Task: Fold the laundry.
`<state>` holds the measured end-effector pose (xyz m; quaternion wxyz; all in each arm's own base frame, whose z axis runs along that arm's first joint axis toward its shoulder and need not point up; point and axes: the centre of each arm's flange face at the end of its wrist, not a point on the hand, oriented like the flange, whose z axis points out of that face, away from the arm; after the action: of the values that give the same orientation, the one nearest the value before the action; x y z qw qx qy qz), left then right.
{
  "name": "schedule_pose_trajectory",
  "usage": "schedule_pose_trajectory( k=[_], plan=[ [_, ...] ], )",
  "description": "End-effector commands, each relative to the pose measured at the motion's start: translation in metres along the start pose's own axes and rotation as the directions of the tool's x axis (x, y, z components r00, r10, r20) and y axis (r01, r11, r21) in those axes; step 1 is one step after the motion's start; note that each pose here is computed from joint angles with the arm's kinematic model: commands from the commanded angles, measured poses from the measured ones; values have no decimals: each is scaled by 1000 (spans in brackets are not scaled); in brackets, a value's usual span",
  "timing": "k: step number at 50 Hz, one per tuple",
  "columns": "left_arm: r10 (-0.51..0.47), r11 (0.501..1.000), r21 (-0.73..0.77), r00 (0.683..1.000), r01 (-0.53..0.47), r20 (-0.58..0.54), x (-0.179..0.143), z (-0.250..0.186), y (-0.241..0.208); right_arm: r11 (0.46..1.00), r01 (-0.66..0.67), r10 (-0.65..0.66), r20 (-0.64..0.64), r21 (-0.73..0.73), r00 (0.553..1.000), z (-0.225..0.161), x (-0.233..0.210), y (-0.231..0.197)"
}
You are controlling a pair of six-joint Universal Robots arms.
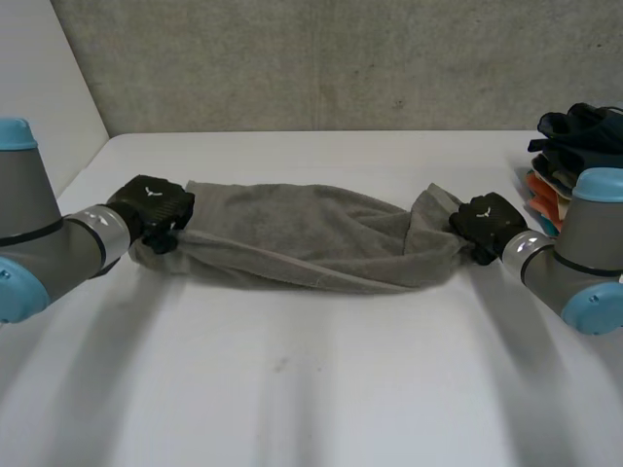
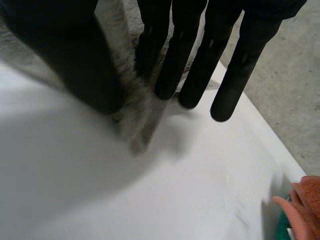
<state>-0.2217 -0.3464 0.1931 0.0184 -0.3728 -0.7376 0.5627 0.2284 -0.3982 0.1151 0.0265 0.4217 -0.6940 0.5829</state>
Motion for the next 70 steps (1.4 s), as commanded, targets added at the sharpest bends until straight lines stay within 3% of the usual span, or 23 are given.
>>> schedule_pose_trajectory(
  k=[1, 6, 10, 12, 16, 19, 22, 27, 31, 32, 35, 36, 38, 39, 40, 43, 45, 49, 60, 64, 70],
  plan=[
    [-52, 999, -7, 998, 52, 17, -7, -7, -1, 999, -43, 44, -88, 6, 995, -2, 23, -12],
    [-98, 994, -47, 995, 98, 19, -7, -28, 1, 990, -137, 133, -84, -42, 988, -25, 39, -25],
    [-136, 982, -136, 991, 135, 2, 0, -54, 11, 948, -129, 149, 47, -290, 988, -76, 43, -30],
    [-137, 973, -192, 991, 131, -14, 5, -72, 17, 894, -65, 150, 158, -444, 976, -108, 42, -27],
    [-83, 951, -306, 993, 52, -89, 19, -99, 30, 774, 110, 166, 367, -624, 915, -162, 41, -26],
    [-20, 928, -370, 983, -50, -181, 30, -112, 40, 771, 201, 90, 415, -605, 905, -171, 45, -25],
    [49, 922, -364, 974, -129, -220, 32, -113, 40, 787, 210, 44, 392, -580, 919, -168, 46, -30],
    [187, 946, -244, 974, -214, -129, 18, -80, 23, 848, 187, -33, 302, -497, 953, -146, 44, -54],
    [256, 965, -82, 965, -251, 62, -9, -44, -17, 916, 129, -84, 134, -380, 987, -123, 60, -89],
    [257, 965, 13, 952, -263, 163, -25, -32, -41, 950, 91, -87, 28, -299, 996, -114, 72, -109],
    [209, 947, 172, 927, -271, 313, -50, -20, -81, 991, 34, -54, -156, -129, 986, -103, 96, -143],
    [145, 917, 291, 907, -274, 395, -67, -19, -109, 1000, 11, -9, -272, 5, 962, -99, 113, -166],
    [65, 869, 412, 889, -274, 454, -82, -22, -135, 991, -2, 50, -364, 131, 930, -98, 129, -184],
    [-13, 813, 511, 870, -278, 493, -94, -25, -155, 982, -4, 79, -398, 186, 914, -97, 135, -191],
    [-56, 783, 557, 862, -275, 504, -99, -28, -163, 953, -1, 142, -445, 302, 884, -98, 145, -206],
    [-180, 687, 671, 829, -279, 530, -114, -36, -184, 880, 52, 224, -510, 472, 831, -106, 162, -229],
    [-210, 670, 689, 820, -276, 532, -117, -38, -187, 860, 81, 232, -527, 504, 817, -107, 166, -233],
    [-216, 704, 667, 823, -242, 526, -115, -33, -177, 854, 100, 219, -527, 511, 821, -108, 163, -233],
    [-187, 852, 515, 868, -90, 460, -87, -6, -99, 947, -39, 159, -357, 320, 920, -79, 118, -181],
    [-158, 921, 388, 911, -2, 381, -52, 1, -48, 989, -98, 121, -227, 109, 966, -66, 81, -132],
    [-118, 975, 214, 963, 66, 243, -4, -13, 10, 982, -76, 65, -70, -172, 995, -76, 39, -74]
  ],
)
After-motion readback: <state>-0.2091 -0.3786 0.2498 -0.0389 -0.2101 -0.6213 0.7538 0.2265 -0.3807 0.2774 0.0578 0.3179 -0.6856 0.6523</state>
